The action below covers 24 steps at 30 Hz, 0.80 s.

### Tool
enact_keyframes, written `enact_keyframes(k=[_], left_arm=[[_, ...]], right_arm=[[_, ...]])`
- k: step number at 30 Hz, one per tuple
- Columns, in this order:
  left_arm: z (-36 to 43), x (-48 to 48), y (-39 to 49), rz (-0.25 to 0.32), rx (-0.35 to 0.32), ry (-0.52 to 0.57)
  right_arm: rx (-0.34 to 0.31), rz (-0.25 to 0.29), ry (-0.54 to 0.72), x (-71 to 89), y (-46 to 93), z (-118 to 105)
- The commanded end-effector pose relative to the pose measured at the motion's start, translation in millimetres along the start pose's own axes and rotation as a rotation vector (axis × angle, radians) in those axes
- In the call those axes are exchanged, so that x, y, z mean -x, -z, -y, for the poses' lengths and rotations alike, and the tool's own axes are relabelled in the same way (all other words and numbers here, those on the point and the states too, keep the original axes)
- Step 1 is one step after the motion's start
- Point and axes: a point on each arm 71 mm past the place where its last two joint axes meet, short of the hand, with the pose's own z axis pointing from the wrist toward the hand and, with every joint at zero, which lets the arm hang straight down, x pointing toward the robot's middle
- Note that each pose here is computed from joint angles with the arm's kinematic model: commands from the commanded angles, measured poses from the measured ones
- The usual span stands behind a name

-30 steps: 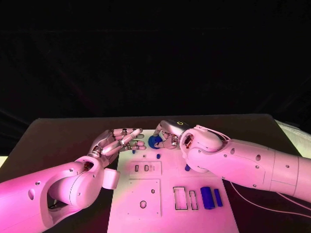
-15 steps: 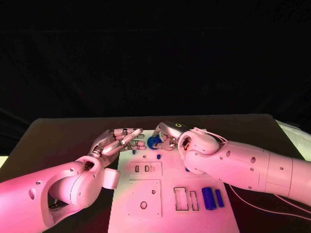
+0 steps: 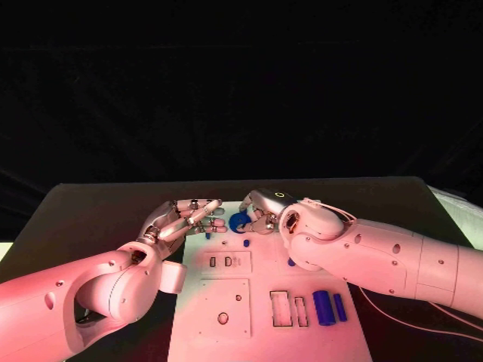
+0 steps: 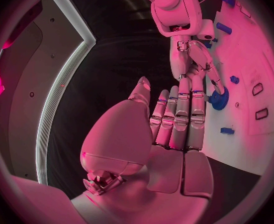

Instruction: Assemble the parts on the task board

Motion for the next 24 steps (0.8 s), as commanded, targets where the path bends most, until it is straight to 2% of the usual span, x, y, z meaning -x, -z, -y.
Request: enact_keyframes(k=[1, 5, 10, 16, 19, 24], left_arm=[[0.9, -2.1, -0.3, -0.019, -0.005, 0.01], [0.8, -1.9, -0.4, -0.019, -0.004, 0.01], [0.7, -0.8, -0.4, -0.017, -0.003, 0.009], [0.7, 3.7, -0.3, -0.008, -0.002, 0.004], [0.3, 7.0, -0.9, -0.001, -0.002, 0.001], [-0.9, 11.9, -2.6, 0.01, -0.002, -0.004]], right_arm=[[-0.009, -0.022, -0.006, -1.6, 0.8, 1.4], [-0.021, -0.008, -0.023, 0.0, 2.1, 5.1], [-0.017, 0.082, -0.076, 9.5, 8.7, 13.5], [0.063, 0.192, -0.175, 33.8, 31.1, 29.7], [0.082, 0.196, -0.213, 47.7, 44.7, 46.1], [0.082, 0.158, -0.248, 62.4, 65.0, 84.5]])
